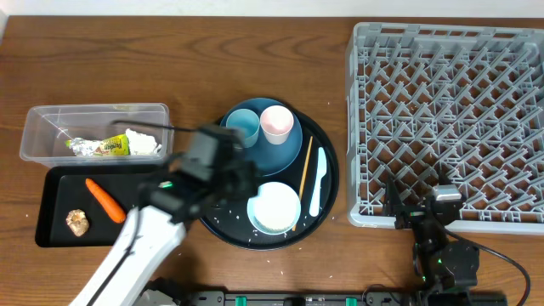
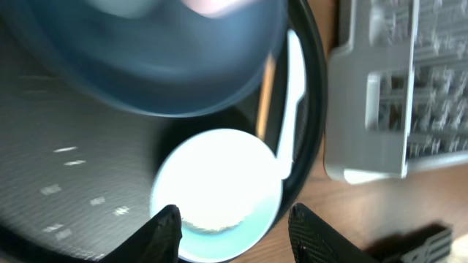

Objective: Sort waste into correct bins and load items into the dishwasher rack
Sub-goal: 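Move the left gripper to the white rice bowl and grasp its rim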

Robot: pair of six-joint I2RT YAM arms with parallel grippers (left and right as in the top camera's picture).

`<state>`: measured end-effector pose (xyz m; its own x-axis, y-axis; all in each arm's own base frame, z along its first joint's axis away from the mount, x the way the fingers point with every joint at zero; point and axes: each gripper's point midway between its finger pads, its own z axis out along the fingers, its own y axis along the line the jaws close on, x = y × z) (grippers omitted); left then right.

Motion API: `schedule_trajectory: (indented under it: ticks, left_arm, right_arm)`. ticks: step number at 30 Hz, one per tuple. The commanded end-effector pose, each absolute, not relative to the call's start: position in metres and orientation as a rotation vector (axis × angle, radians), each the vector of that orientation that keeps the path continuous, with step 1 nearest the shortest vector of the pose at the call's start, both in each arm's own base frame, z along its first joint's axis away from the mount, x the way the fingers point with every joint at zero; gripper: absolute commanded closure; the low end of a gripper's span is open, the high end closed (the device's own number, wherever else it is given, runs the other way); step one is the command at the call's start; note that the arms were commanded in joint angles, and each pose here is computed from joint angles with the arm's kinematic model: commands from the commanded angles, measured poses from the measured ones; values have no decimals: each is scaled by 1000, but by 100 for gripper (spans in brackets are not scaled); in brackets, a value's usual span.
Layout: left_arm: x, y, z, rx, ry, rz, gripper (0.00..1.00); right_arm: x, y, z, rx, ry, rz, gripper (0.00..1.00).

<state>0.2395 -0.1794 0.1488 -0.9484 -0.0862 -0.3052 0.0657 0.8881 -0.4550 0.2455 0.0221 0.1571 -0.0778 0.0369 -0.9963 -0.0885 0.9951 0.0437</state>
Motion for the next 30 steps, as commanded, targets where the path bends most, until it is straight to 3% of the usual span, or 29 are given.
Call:
schedule_trajectory:
  ticks: [1,9,30]
  left_arm:
    - [237,-206,133,40,2789,-636,51]
    - [225,-242,91,190,2885,-485,52]
    - [198,-275,86,355,2810,-393,52]
  right_arm:
    - [245,23,157,-49,1644,101,1]
    - [245,23,157,-49,1644,101,1]
    - [245,23,157,-49,1644,101,1]
